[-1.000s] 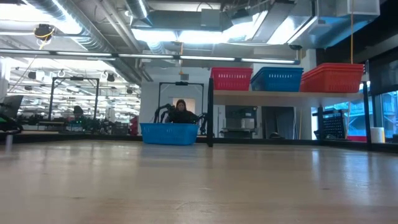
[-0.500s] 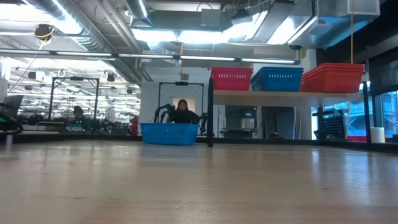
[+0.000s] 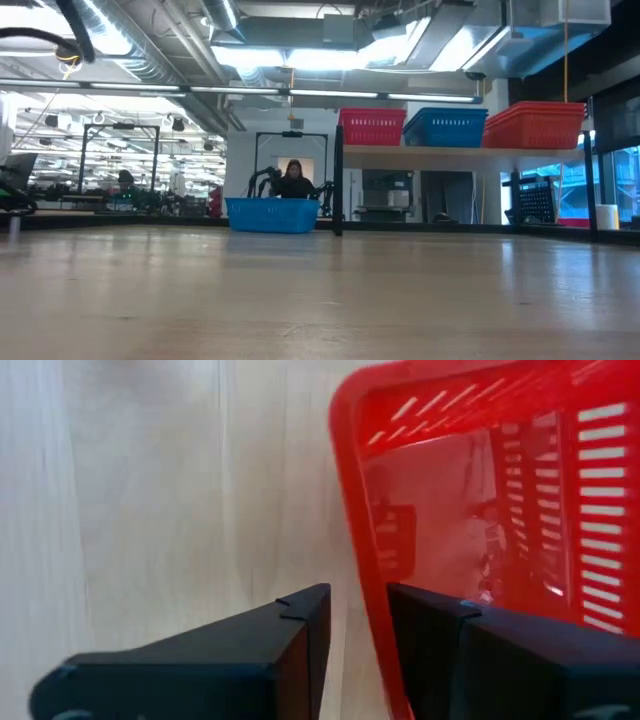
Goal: Stack baskets on shelf by color
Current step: Stack the red bin on top of the stacked red bins on the shelf
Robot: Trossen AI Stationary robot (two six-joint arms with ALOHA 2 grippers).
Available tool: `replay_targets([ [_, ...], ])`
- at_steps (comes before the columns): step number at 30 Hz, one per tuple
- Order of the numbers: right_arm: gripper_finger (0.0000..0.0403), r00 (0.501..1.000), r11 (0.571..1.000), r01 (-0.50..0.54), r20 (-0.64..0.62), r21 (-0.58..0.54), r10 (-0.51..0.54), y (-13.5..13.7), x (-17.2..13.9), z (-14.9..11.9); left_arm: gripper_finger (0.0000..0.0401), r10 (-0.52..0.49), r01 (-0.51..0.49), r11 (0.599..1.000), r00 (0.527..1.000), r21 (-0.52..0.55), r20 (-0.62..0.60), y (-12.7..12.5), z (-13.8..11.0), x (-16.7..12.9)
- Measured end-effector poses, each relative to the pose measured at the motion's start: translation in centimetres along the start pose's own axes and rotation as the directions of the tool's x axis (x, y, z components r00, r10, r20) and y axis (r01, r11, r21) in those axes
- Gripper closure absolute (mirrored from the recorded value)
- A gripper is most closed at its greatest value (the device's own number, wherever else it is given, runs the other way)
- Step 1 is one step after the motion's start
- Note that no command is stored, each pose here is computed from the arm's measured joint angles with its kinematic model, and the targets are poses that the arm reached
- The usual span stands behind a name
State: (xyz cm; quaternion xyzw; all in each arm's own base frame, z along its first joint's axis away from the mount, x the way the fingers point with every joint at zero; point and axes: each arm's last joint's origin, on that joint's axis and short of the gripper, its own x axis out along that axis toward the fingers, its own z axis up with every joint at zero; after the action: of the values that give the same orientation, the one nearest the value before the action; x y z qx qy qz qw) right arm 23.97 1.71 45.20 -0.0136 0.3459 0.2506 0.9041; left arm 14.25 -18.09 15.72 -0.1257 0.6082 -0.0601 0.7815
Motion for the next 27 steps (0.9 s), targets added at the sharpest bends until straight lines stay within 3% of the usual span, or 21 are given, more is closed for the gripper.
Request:
replay_targets([
  [7,0.0403,1.000,0.998,0.011,-0.001,0.054,-0.011,0.0,0.0,0.0,0.0394,-0.033,0.034,0.993,0.999,-0.115,0.009,0.5,2.3,-0.6],
  [13,0.0403,0.992,0.990,0.125,-0.022,0.071,-0.123,-0.4,0.0,0.0,0.0400,-0.048,0.063,0.978,0.996,-0.200,0.081,0.8,5.3,-3.3],
  [19,0.0403,0.972,0.968,0.234,-0.045,0.093,-0.231,-0.7,-0.1,-0.1,0.0401,0.075,-0.018,0.958,0.979,-0.286,0.189,2.5,7.7,-8.6],
  [24,0.0403,0.933,0.929,0.358,-0.080,0.089,-0.352,-1.0,-0.2,-0.3,0.0401,0.254,-0.087,0.902,0.899,-0.422,0.357,4.6,9.4,-14.2],
  [27,0.0403,0.899,0.897,0.434,-0.098,0.082,-0.427,-1.1,-0.6,-0.4,0.0401,0.376,-0.058,0.832,0.790,-0.551,0.484,6.1,10.8,-17.8],
])
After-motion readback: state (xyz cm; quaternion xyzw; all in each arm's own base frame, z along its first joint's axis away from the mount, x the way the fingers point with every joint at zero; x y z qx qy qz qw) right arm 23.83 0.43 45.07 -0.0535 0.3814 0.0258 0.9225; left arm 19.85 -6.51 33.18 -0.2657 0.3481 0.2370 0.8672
